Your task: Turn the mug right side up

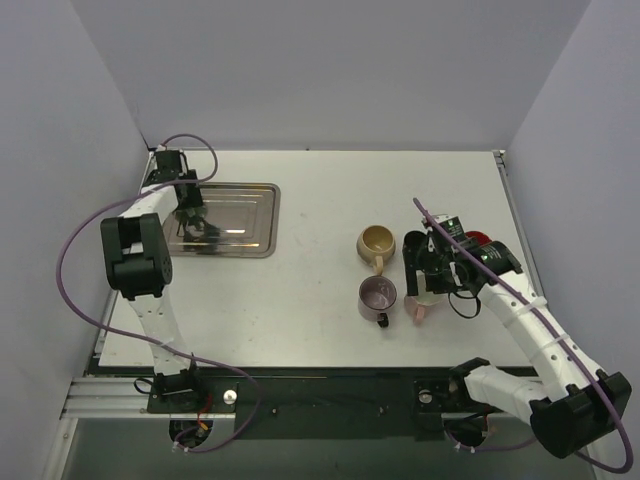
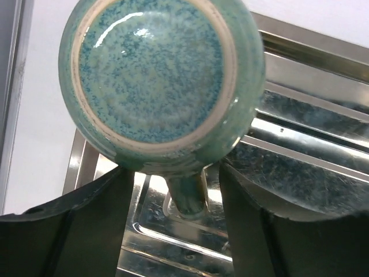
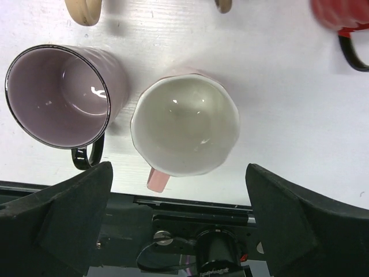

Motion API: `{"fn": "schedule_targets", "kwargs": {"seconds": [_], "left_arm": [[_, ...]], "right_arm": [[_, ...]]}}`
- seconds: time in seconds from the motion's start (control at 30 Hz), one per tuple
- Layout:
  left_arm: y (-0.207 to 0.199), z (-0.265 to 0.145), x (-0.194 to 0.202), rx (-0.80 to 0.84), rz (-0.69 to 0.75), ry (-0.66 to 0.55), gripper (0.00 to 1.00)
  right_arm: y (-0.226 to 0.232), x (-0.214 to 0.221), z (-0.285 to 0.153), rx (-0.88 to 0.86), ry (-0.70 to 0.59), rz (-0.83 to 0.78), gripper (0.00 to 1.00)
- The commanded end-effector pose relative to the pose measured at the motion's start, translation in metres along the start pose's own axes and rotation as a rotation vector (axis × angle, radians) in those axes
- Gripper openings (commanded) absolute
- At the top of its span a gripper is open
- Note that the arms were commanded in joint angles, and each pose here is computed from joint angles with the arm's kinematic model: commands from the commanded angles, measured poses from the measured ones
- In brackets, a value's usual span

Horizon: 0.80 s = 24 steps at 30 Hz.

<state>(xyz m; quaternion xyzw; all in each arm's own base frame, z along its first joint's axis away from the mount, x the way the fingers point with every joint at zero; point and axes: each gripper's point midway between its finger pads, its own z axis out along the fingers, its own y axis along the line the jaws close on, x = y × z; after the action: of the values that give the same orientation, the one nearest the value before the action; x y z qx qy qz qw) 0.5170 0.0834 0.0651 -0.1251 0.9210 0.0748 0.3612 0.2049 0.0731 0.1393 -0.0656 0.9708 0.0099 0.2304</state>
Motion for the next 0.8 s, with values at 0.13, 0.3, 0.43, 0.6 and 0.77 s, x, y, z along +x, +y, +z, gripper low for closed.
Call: {"fn": "schedule_targets", "kwargs": {"seconds": [0.13, 0.3, 0.43, 0.6, 0.77], "left_arm": [[0.006, 0.018, -0.020, -0.070, -0.026, -0.027, 0.21], [-0.003, -0.017, -0.021, 0.032, -0.034, -0.044, 0.00], [-0.043, -0.093, -0.035, 0.323, -0.036, -0.088, 0.00], [-0.123, -0.215, -0.030, 0.778, 0.037, -0.104, 0.00], [-0.192, -0.356, -0.005, 1.209, 0.140, -0.074, 0.00]], "right_arm": [[-0.014, 0.001, -0.035, 0.057, -0.053, 0.010, 0.95], [-0.002, -0.008, -0.052, 0.020, -0.121, -0.014, 0.96], [0.026, -0.032, -0.076, -0.040, -0.242, -0.093, 0.96], [0.101, -0.076, -0.112, -0.313, -0.476, -0.129, 0.96], [0.187, -0.129, -0.169, -0.750, -0.753, -0.003, 0.97]]}}
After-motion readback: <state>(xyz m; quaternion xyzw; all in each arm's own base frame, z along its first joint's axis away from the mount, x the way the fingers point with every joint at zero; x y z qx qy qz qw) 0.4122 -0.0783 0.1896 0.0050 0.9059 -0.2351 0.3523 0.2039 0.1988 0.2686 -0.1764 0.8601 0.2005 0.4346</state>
